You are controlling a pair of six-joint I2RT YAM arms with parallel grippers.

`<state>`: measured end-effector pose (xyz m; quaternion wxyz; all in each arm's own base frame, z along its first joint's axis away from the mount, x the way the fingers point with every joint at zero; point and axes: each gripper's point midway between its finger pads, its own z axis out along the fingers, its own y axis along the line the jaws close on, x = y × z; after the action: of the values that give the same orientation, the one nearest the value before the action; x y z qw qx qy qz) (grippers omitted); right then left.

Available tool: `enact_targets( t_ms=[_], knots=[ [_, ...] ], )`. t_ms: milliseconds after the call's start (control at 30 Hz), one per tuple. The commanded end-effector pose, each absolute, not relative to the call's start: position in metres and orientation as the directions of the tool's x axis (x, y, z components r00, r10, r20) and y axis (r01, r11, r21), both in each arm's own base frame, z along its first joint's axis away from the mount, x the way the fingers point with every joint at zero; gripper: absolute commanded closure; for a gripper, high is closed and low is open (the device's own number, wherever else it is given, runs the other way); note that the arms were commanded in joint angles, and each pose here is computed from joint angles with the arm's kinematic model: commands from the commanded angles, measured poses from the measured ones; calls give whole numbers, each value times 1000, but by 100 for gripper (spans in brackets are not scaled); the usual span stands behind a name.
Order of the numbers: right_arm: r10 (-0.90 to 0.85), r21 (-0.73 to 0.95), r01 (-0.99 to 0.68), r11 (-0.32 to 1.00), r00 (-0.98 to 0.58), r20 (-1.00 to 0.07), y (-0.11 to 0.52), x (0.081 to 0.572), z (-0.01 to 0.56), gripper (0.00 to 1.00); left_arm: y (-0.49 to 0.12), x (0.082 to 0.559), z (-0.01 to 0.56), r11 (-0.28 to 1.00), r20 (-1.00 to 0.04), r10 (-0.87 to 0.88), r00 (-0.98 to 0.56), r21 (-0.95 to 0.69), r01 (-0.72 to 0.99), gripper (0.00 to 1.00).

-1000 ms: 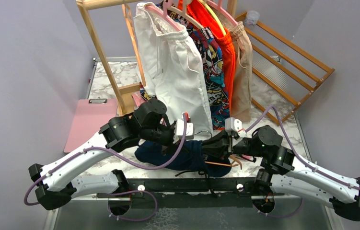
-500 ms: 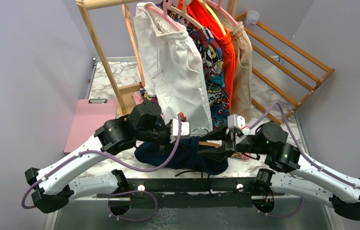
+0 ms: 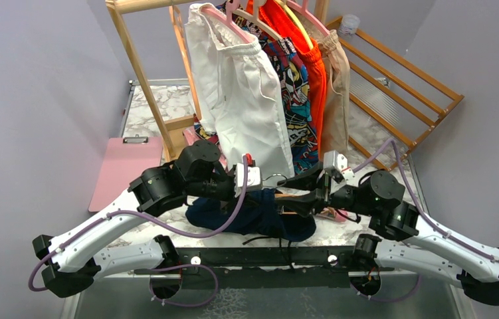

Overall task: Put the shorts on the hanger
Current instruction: Hang the shorts on the hanger.

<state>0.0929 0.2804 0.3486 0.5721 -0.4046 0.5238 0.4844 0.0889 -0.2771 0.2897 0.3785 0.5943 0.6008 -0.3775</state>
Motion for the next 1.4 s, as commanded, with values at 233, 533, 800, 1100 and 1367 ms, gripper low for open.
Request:
enact_targets(
  t_ms=[233, 533, 800, 1100, 1367],
  knots=[
    [261, 56, -960, 273, 17, -965, 281, 108, 393, 70, -280, 80, 306, -28, -931, 364, 11, 1, 1000, 100],
    [282, 4, -987, 158, 41, -958, 285, 87, 398, 99, -281, 74, 313, -53, -943, 334, 8, -10, 999, 93],
    [299, -14, -990, 139, 55, -952, 286, 83, 401, 99, -285, 71, 312, -80, -941, 338, -1, -29, 996, 44],
    [330, 7, -990, 144, 41, -943, 286, 85, 399, 99, -288, 74, 309, -71, -939, 344, -10, -36, 997, 34],
    [393, 41, -989, 139, 17, -920, 284, 85, 398, 99, -291, 78, 302, -49, -940, 341, -27, -46, 998, 19]
  ],
)
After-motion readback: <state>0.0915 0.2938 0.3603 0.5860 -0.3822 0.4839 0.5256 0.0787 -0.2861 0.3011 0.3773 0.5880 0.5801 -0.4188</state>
